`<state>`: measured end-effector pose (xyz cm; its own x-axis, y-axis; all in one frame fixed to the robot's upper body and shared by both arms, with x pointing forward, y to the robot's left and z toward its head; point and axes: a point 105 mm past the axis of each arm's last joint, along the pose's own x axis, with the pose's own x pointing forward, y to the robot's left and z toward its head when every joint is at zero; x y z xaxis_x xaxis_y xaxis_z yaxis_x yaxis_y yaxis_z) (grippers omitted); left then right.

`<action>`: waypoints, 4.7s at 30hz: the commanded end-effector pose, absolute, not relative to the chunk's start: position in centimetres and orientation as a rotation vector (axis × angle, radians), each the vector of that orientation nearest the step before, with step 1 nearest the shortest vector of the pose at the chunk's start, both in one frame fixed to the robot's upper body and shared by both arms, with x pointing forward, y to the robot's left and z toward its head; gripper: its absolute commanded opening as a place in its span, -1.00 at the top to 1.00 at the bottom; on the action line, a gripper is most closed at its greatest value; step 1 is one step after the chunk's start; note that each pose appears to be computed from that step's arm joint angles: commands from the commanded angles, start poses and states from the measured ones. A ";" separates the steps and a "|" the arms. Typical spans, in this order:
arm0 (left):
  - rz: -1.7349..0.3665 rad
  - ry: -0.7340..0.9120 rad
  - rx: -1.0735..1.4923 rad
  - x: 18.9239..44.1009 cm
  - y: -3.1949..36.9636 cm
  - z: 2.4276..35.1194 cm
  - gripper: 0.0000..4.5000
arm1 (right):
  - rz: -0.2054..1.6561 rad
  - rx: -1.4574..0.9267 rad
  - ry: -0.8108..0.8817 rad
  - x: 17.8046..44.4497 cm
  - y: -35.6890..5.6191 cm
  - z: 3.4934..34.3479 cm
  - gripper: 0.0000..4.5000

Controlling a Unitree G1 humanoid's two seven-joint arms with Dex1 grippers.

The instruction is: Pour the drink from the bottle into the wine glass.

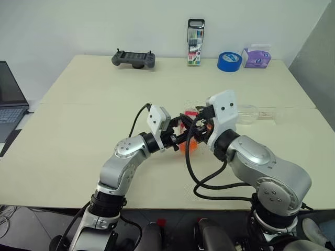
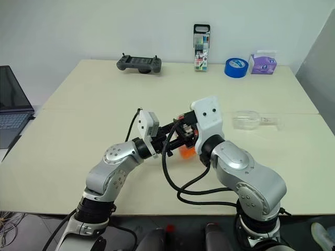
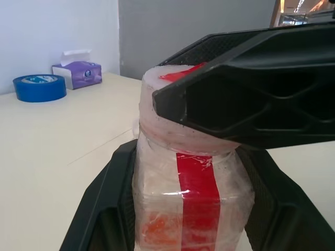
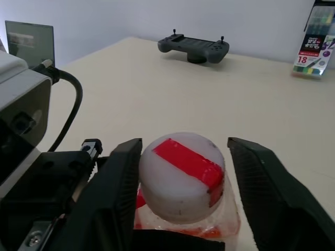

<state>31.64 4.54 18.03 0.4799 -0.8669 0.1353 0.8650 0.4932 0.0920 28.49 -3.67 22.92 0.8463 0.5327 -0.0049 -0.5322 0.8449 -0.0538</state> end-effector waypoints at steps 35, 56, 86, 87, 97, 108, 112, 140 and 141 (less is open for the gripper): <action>-1.126 -0.260 0.029 31.5 3.2 20.1 0.05 | 0.878 -0.180 -0.137 28.0 -6.4 25.8 -0.55; -1.129 -0.260 0.021 31.3 3.1 19.9 0.05 | 0.628 -0.127 -0.080 30.1 -4.3 24.7 -0.55; -1.099 -0.274 0.040 32.2 3.6 19.9 0.05 | 0.529 -0.084 -0.107 27.2 -7.2 24.6 -0.55; -1.089 -0.277 0.045 32.4 3.6 19.9 0.05 | 0.521 -0.076 -0.099 27.1 -6.8 24.4 -0.55; -1.093 -0.284 0.040 32.7 3.2 19.9 0.05 | 0.439 -0.033 -0.075 27.2 -6.3 24.1 -0.55; -1.096 -0.286 0.041 32.8 3.0 19.9 0.05 | 0.457 -0.059 -0.062 27.6 -5.6 23.7 -0.55; -1.093 -0.283 0.041 32.7 3.1 19.8 0.05 | 0.446 -0.056 -0.068 27.9 -5.5 23.9 -0.55; -1.112 -0.289 0.040 32.4 2.2 20.3 0.05 | 1.255 -0.285 -0.004 27.4 -9.9 25.6 1.00; -1.111 -0.290 0.041 32.5 2.2 20.4 0.05 | 1.247 -0.291 -0.013 27.6 -10.1 25.8 1.00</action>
<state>32.59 2.32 18.64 0.4284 -0.8882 0.1660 0.8828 0.4507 0.1328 27.69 -10.14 24.48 0.3300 0.9280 -0.1729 -0.9398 0.3058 -0.1527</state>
